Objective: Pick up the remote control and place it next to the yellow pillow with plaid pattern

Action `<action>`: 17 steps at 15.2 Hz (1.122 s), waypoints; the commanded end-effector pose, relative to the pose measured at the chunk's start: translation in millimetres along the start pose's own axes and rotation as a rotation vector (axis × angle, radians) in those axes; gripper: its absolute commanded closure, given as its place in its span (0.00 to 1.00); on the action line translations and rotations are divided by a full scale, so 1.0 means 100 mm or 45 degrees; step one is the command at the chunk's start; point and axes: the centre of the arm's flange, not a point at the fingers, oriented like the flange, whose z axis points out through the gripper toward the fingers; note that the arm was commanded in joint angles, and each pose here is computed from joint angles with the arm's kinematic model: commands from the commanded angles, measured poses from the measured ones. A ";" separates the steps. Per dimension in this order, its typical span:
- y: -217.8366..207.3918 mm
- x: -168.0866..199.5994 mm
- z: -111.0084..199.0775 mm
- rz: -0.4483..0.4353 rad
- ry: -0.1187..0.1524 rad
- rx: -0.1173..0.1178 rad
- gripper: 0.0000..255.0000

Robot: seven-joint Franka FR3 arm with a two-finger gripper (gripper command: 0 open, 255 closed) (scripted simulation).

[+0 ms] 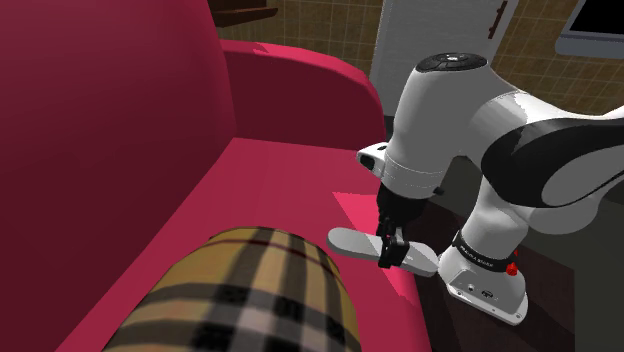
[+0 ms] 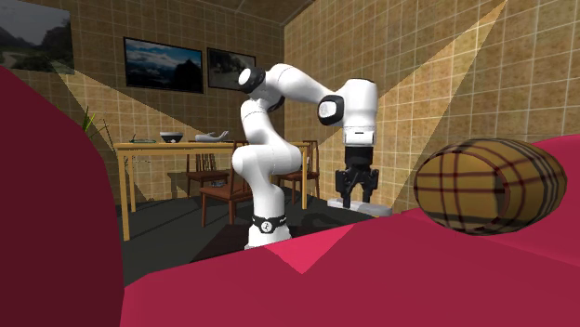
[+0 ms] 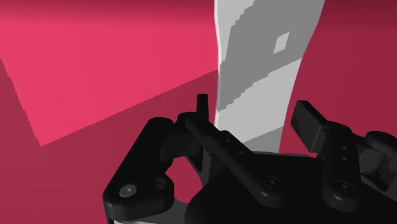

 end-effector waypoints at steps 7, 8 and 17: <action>-0.01 0.00 0.37 0.000 0.001 0.000 1.00; -0.01 0.00 0.37 0.000 0.001 0.000 1.00; -0.02 0.00 0.37 0.000 0.001 0.000 0.00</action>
